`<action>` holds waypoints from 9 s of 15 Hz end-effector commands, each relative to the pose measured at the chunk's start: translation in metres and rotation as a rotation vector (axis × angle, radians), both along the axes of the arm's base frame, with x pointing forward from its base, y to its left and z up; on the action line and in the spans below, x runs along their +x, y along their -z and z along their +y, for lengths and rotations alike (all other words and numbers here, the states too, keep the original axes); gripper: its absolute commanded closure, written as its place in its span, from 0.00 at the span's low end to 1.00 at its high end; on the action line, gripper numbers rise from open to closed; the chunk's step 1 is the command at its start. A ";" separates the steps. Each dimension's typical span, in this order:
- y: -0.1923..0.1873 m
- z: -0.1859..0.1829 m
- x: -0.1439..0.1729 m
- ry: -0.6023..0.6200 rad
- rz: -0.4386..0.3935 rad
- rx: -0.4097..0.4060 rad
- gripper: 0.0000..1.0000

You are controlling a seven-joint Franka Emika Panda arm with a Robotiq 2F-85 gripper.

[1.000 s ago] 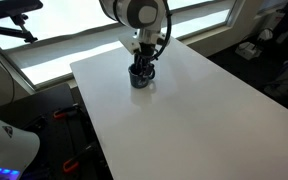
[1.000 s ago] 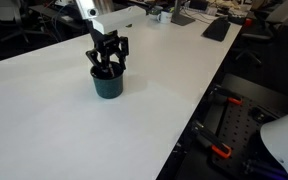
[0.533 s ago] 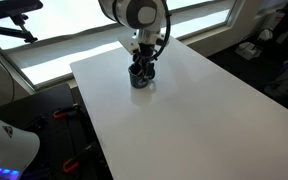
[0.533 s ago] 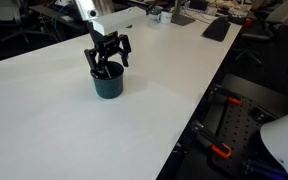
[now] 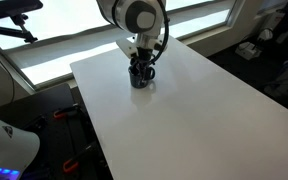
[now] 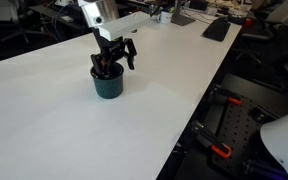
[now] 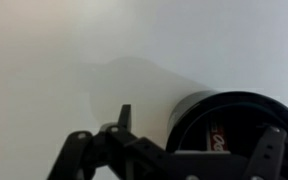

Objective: Take the marker out of the mug and place it on the table to the right of the mug

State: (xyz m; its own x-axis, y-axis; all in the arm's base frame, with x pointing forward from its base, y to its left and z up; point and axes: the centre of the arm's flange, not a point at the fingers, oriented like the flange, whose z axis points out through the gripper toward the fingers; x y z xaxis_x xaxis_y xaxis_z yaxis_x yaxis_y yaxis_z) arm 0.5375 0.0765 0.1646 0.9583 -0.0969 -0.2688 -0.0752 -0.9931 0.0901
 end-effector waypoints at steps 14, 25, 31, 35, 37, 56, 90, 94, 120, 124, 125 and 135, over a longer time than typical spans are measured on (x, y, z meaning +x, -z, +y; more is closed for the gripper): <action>-0.067 0.035 0.053 -0.085 -0.246 0.066 0.00; -0.054 0.027 0.055 -0.014 -0.193 0.094 0.00; -0.053 0.027 0.054 0.005 -0.182 0.093 0.28; -0.053 0.027 0.053 0.014 -0.168 0.083 0.54; -0.053 0.027 0.053 0.018 -0.162 0.078 0.69; -0.055 0.030 0.058 -0.020 -0.203 0.127 0.95; -0.161 -0.019 0.109 0.233 -0.200 -0.064 0.95; -0.118 -0.040 0.102 0.266 -0.139 -0.123 0.95; -0.014 -0.071 0.083 0.243 -0.068 -0.216 0.00; -0.026 -0.062 0.094 0.216 -0.160 -0.164 0.00; -0.027 -0.060 0.097 0.207 -0.187 -0.150 0.00; -0.113 -0.007 0.105 0.141 -0.328 -0.018 0.00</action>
State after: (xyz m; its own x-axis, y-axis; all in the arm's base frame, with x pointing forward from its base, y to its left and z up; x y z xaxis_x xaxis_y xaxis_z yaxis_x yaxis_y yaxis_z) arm 0.6586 0.0396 0.2123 0.9662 -0.2520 0.0542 -0.2567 -0.9601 0.1113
